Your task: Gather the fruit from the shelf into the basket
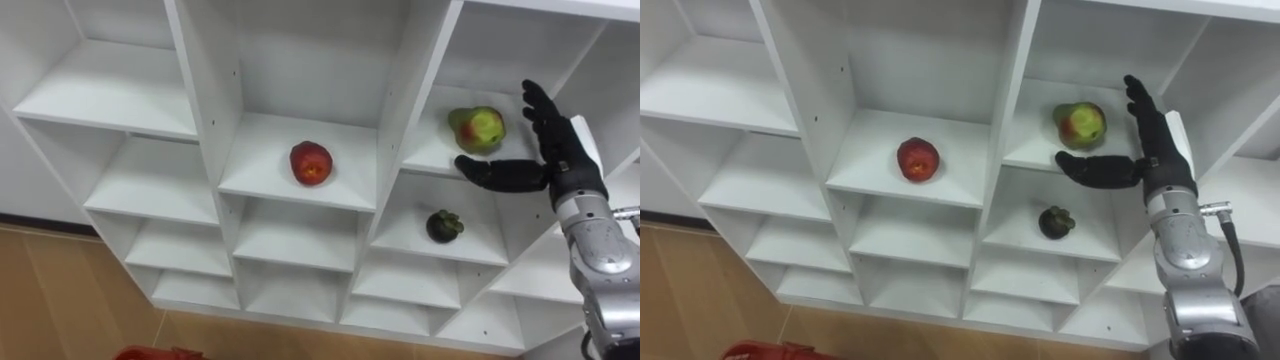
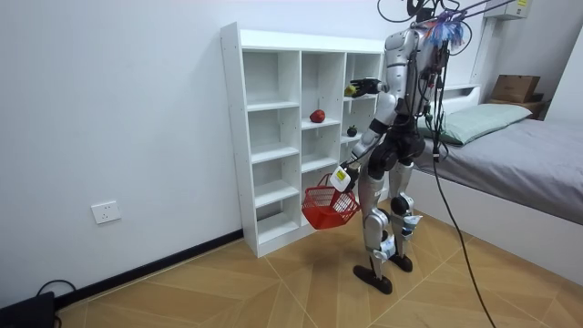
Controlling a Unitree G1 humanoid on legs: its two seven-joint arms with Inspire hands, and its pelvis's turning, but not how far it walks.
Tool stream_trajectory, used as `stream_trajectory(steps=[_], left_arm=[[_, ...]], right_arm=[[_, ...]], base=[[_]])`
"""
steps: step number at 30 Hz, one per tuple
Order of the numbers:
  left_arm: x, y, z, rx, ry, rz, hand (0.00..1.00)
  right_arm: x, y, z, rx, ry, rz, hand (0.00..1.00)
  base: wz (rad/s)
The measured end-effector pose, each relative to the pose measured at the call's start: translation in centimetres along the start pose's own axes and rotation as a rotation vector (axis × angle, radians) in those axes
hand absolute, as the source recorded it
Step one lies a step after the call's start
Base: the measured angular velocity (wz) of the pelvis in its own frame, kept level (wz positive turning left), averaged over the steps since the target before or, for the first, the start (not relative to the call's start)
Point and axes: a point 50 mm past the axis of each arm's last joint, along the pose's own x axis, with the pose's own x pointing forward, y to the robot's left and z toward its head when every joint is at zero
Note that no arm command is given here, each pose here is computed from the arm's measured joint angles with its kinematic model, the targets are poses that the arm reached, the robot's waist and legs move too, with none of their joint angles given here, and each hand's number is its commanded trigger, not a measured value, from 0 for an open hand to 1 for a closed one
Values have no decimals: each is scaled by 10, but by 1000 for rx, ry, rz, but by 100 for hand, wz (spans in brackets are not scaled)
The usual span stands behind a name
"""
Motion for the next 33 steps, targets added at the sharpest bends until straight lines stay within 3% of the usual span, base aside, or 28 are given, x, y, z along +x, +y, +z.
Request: stream_trajectory(steps=[33], left_arm=[[0, -3, -1, 28, 8, -22, 100]], right_arm=[[12, 1, 8, -69, -17, 7, 0]], base=[[0]])
